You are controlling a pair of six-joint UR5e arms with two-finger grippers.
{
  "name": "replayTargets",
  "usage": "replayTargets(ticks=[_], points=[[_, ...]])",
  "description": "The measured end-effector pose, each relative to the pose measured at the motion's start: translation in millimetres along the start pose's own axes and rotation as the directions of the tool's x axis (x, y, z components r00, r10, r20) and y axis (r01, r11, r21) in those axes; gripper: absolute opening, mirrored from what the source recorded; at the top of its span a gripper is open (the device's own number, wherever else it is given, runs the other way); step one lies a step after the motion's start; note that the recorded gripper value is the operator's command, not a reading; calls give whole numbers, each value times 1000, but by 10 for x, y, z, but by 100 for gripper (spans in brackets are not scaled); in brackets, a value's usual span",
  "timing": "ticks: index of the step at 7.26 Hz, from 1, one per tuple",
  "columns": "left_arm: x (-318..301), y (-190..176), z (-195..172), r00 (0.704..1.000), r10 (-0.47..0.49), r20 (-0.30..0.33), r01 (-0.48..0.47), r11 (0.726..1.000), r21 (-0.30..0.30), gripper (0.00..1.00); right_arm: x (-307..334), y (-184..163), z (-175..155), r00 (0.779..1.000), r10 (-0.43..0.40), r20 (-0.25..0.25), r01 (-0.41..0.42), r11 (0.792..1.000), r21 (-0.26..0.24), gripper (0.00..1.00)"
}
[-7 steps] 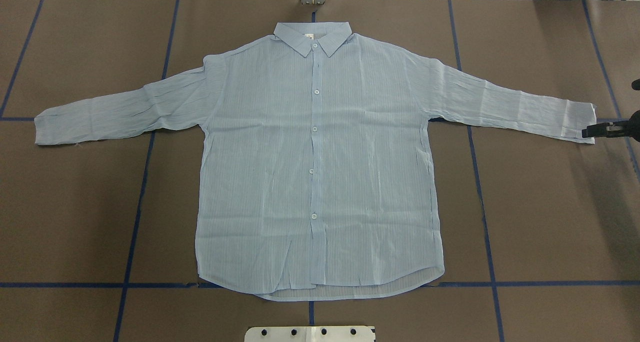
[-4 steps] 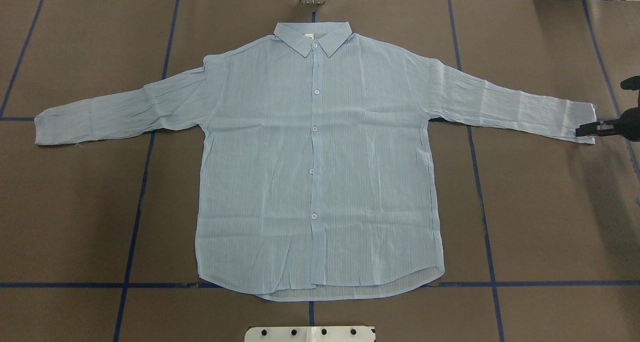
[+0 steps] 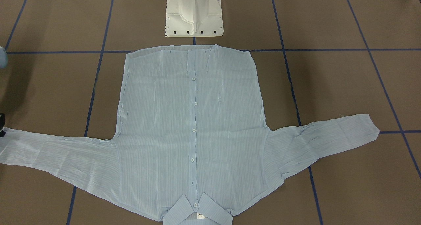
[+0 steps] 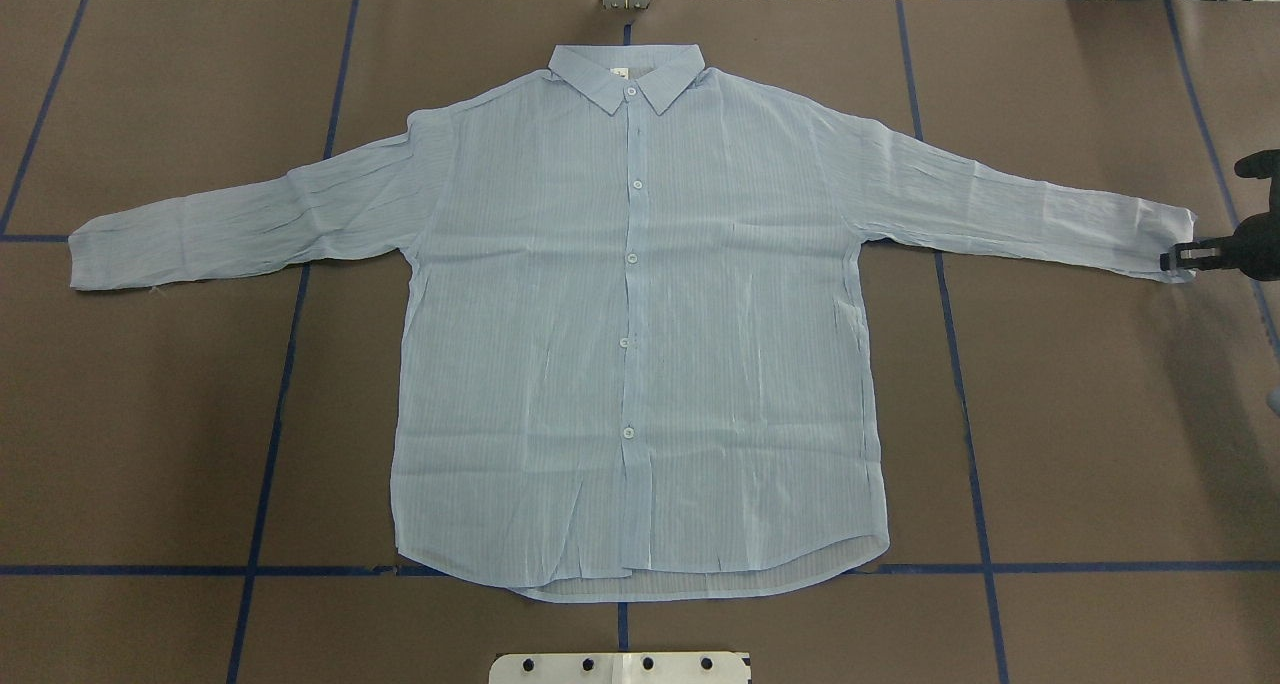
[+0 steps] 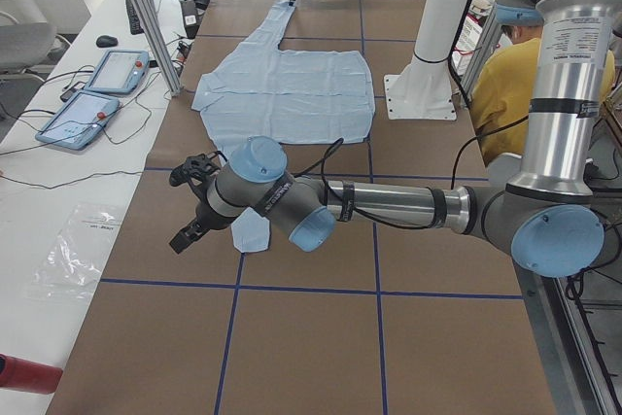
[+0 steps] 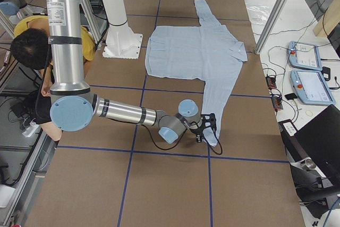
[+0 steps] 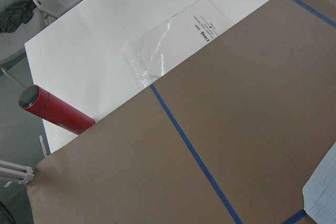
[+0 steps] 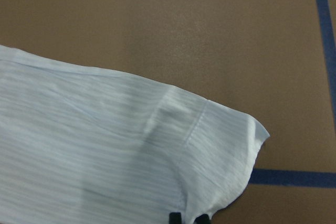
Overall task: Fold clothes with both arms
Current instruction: 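Lower the right gripper onto the sleeve cuff nearest it and grasp, then lift the cuff with the right gripper and carry it across the shirt front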
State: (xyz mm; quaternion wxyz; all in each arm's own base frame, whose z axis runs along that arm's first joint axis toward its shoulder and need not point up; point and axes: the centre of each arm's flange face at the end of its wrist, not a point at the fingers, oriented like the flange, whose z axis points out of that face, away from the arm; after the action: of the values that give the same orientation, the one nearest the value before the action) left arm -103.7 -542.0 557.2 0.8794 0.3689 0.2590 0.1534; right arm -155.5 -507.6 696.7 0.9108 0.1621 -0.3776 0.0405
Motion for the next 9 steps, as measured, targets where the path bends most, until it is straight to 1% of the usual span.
replayTargets(ticks=[1,2,3,5,6,7,8,9], points=[[-1,4,4,1000,0,0,0,1000,-1,100,-44,-52,-80,1000,-3,19,3,1000,6,0],[-1,3,4,1000,0,0,0,1000,-1,100,-58,-160,-242,999,4,42,-5,1000,23,0],[1,0,1,1000,0,0,0,1000,0,100,-85,-293,-440,998,7,69,-10,999,51,0],[1,-2,-3,1000,0,0,0,1000,1,100,-519,-707,-890,994,-19,111,4,992,127,0],[1,-3,-3,1000,0,0,0,1000,1,100,-902,-942,-1149,992,-40,123,19,986,164,0],[2,-4,-4,1000,-1,0,1,1000,1,100,-1388,-1158,-1365,987,-52,149,22,981,194,0],[3,-7,-5,1000,-2,0,2,1000,1,100,-1991,-1359,-1469,981,-47,191,4,975,223,0],[3,-11,-4,1000,-3,1,3,1000,2,100,-2787,-1471,-1446,971,-48,233,-15,965,262,0]])
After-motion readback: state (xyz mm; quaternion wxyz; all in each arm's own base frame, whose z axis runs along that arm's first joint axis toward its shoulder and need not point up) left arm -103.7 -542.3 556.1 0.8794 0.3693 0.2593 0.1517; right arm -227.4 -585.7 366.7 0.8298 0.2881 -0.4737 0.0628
